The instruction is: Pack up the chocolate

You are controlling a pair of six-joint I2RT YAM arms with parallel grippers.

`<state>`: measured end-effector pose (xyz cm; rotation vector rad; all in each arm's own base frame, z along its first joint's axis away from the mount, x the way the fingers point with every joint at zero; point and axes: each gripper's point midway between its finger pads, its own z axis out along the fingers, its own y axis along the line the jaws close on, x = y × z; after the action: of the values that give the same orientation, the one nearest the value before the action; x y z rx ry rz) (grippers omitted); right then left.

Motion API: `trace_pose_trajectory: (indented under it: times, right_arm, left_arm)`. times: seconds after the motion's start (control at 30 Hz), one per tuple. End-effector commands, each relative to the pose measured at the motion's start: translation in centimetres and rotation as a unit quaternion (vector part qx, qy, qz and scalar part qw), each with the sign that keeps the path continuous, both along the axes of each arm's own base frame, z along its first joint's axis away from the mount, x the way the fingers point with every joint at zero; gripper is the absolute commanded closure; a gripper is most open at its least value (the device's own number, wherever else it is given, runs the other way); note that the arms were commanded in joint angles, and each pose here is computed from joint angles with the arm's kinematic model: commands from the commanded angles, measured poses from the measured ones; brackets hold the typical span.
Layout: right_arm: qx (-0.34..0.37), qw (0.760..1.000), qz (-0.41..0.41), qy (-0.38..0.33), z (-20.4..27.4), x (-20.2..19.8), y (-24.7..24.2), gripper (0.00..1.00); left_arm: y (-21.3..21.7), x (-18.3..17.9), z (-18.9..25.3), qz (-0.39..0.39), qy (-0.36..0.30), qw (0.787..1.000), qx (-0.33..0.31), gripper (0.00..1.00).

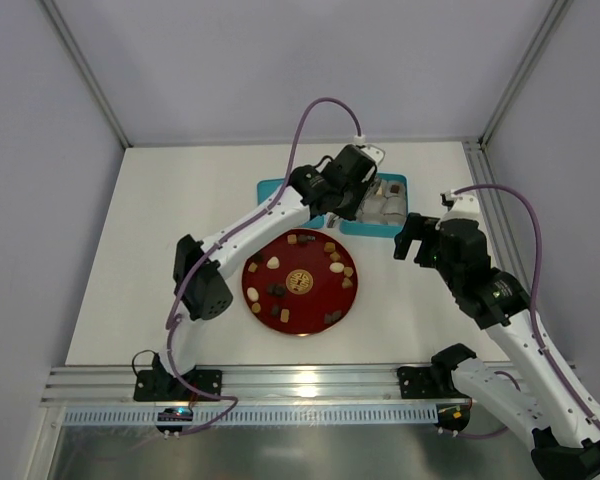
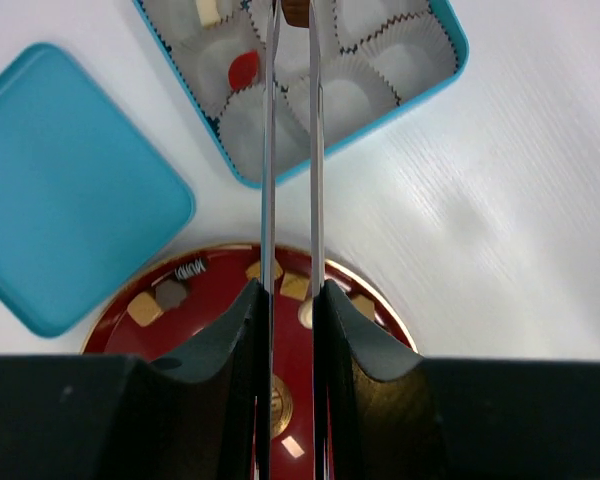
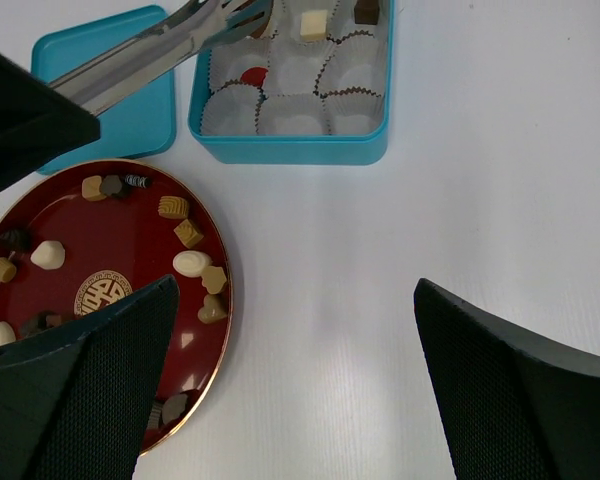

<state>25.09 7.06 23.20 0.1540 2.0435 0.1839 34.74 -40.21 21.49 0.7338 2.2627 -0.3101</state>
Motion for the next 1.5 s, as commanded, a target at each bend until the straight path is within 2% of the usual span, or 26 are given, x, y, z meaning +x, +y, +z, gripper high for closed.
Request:
trace_pose_trajectory:
  times: [0.0,0.23,0.67,1.17,1.47]
  right_arm:
    - [0.007,1.0,0.0,-0.028,2.5,0.3,0.0,0.0]
    - [0.004,1.0,0.0,-0.03,2.4,0.2,-0.1,0.0]
    - [0.004,1.0,0.001,-0.026,1.9,0.2,-0.1,0.0]
    - [0.003,1.0,-0.001,-0.024,1.6,0.1,-0.2,0.0]
    - [0.004,1.0,0.0,-0.024,1.6,0.1,-0.2,0.0]
  left_arm:
    - [-2.7,2.5,2.4,-0.013,-0.05,0.998,-0.047,0.86]
    - [-4.1,3.7,-0.4,-0.012,-0.041,0.998,-0.043,0.84]
    - [-3.3,4.4,-4.3,-0.001,-0.019,1.0,-0.012,0.81]
    - [-2.6,3.7,-5.3,-0.002,-0.006,1.0,-0.004,0.76]
    - [-2.5,3.8,-5.4,-0.001,-0.008,1.0,0.0,0.69]
